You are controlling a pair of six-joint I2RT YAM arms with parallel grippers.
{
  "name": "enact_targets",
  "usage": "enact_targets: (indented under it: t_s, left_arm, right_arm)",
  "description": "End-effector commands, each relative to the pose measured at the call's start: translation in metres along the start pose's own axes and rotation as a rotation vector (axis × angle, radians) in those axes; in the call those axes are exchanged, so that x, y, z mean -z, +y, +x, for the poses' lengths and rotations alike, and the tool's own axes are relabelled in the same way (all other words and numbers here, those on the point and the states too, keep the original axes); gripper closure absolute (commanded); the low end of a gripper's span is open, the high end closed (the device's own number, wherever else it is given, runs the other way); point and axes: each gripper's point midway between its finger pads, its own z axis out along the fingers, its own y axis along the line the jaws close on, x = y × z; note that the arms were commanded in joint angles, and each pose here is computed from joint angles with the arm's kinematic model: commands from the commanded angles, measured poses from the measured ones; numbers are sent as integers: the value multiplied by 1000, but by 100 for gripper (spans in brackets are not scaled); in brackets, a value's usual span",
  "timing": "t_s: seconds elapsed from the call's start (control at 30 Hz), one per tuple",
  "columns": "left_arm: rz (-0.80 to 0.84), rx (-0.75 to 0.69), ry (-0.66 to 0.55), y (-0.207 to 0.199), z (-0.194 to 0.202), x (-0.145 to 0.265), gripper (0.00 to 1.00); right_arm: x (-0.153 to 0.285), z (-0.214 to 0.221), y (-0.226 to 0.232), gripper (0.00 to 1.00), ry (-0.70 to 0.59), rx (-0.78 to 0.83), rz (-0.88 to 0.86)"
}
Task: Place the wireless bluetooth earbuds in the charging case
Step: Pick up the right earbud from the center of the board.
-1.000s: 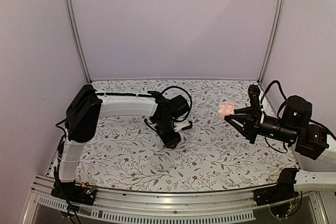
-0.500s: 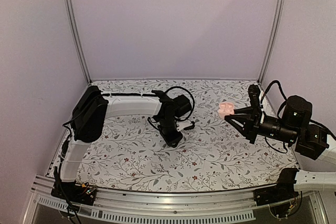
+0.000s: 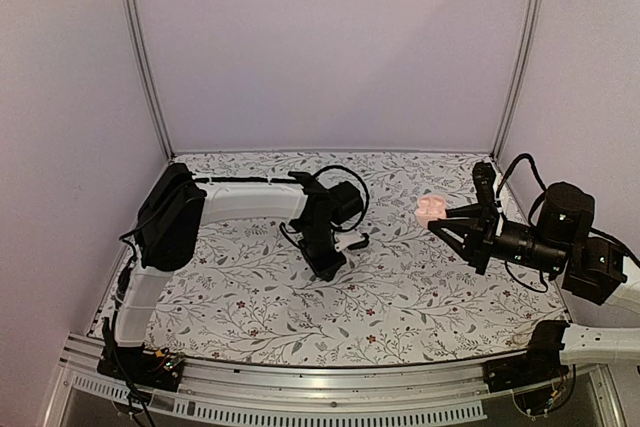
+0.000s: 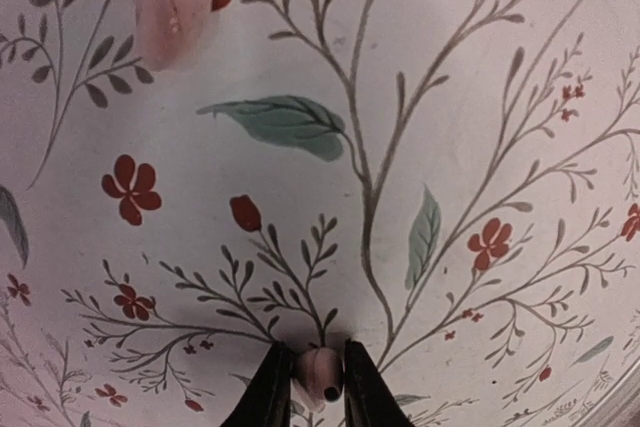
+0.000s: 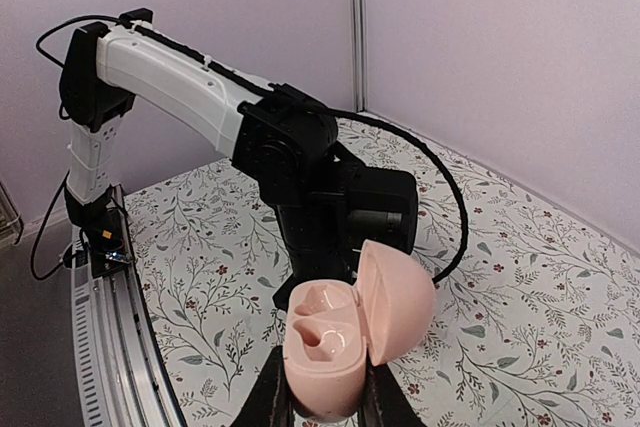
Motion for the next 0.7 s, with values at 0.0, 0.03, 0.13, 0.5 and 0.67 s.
enact_targets:
  t_s: [0.0,0.03,0.13,0.5,0.67]
  left_arm:
    - [23,15,6,3,1,-1,83]
    - [24,16,-5,3,-1,0,84]
    - [28,21,-38,5,-5,5,87]
    - [-9,38,-329,12,-37,76,90]
    - [-13,19,-633,5,-53,159,90]
  right_arm:
    - [5,-15,-1,99,-34,9,7]
    - [4,-15,-1,99,-33,9,7]
    - [4,-16,0,99,-35,9,5]
    - [-6,-25,3,99,-69,16,-20]
    - [-13,-37,12,100,-129,54,-69]
